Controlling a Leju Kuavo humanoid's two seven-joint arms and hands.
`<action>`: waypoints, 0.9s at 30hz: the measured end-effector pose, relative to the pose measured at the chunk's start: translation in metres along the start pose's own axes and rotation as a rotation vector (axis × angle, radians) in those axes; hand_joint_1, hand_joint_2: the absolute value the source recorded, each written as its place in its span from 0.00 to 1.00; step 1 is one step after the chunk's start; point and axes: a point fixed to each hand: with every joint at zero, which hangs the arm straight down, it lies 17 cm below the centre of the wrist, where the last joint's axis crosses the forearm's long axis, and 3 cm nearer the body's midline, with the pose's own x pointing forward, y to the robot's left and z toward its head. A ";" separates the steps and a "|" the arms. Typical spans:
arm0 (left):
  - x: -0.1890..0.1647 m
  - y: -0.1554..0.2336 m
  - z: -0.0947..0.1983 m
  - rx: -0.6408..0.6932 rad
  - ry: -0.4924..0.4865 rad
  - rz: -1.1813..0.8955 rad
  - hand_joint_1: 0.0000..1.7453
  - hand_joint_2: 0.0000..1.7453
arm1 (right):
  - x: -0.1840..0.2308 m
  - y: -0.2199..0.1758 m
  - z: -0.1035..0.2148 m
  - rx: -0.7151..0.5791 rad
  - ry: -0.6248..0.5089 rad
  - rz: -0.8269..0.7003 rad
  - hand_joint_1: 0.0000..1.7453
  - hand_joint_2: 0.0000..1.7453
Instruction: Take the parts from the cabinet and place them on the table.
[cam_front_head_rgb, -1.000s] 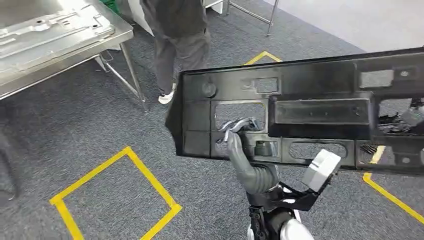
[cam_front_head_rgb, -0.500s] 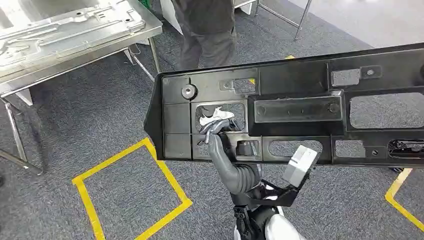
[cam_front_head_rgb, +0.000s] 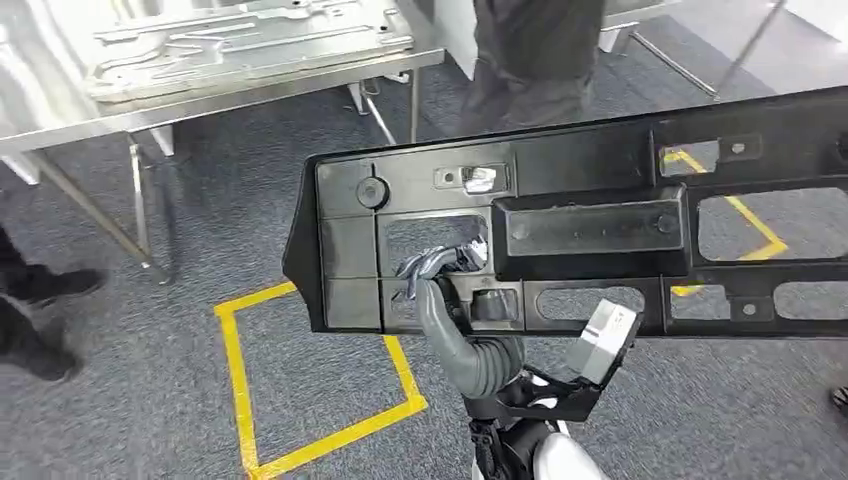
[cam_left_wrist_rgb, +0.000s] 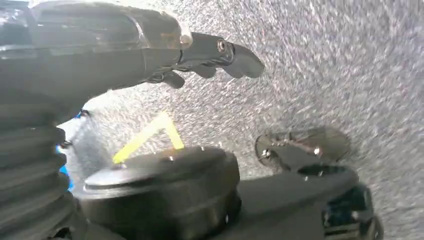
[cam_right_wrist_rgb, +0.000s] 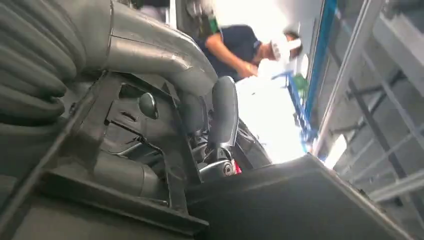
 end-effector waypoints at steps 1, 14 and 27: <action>0.001 0.000 0.000 0.000 -0.003 -0.001 0.00 1.00 | -0.001 0.001 0.000 0.002 0.002 -0.005 1.00 1.00; 0.000 0.001 0.000 -0.011 -0.015 -0.017 0.00 1.00 | -0.015 0.003 0.003 -0.012 0.028 -0.025 1.00 1.00; -0.006 -0.001 0.000 -0.024 0.002 -0.015 0.00 1.00 | -0.020 0.001 0.005 -0.019 0.040 -0.019 1.00 1.00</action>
